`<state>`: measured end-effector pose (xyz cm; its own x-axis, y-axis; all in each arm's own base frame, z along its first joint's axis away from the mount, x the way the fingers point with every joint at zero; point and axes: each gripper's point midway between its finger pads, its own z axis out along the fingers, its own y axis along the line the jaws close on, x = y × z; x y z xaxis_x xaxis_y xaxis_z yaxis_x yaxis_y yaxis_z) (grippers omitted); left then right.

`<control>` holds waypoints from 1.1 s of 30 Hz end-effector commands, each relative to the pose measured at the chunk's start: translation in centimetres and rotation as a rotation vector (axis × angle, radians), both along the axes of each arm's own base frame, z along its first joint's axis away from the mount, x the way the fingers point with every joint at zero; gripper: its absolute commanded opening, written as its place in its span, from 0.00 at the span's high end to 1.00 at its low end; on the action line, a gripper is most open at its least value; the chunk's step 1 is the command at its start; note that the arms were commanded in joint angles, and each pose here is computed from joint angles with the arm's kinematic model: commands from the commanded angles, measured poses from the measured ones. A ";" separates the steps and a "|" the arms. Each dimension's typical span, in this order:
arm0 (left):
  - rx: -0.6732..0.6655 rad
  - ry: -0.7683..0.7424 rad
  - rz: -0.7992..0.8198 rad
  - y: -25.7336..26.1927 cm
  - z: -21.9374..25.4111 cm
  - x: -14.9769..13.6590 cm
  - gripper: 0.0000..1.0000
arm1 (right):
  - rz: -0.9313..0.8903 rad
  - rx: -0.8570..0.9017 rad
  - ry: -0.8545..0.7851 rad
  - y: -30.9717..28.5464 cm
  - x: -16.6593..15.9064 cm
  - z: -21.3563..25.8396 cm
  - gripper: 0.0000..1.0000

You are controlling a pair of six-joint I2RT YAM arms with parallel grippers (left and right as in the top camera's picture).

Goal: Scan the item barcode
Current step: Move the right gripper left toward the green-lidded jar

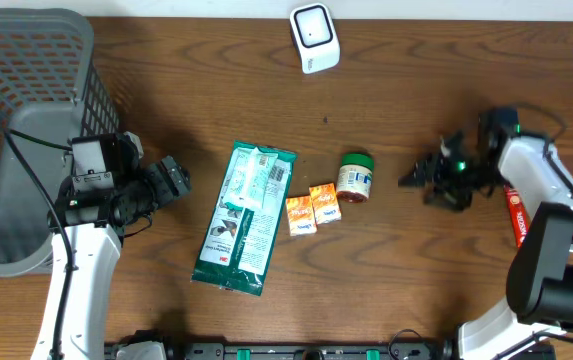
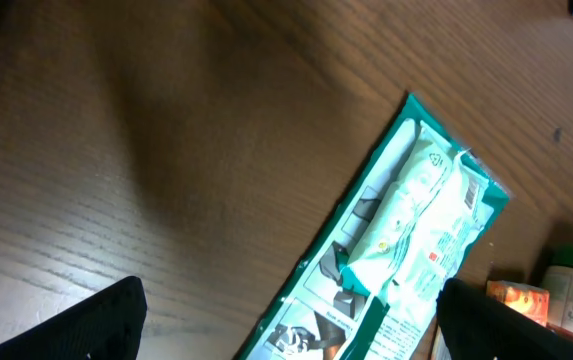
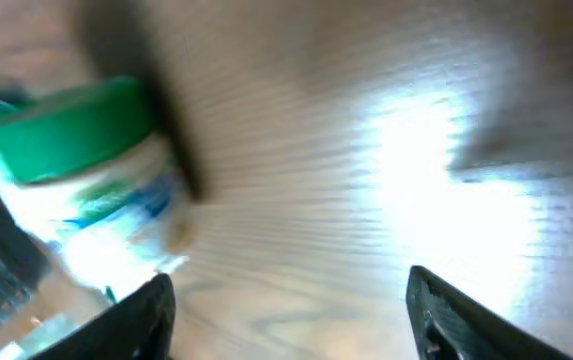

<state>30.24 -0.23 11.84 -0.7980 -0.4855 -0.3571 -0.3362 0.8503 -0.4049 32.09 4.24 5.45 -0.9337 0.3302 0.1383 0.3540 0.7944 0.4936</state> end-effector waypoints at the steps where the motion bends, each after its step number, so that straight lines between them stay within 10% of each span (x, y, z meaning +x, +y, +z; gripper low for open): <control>1: 0.005 0.005 0.026 0.5 0.0 0.1 0.07 | 0.041 -0.183 -0.101 0.5 2.4 5.1 0.21; 33: 0.006 0.005 0.027 0.5 0.0 0.1 0.07 | 0.118 -0.506 -0.180 9.4 6.2 -0.9 0.20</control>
<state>30.25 -0.22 11.84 -0.7978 -0.4855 -0.3575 -0.3362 0.8504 -0.4046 38.31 13.71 5.75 -0.9616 0.1993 -0.1886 0.1806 0.9772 0.1117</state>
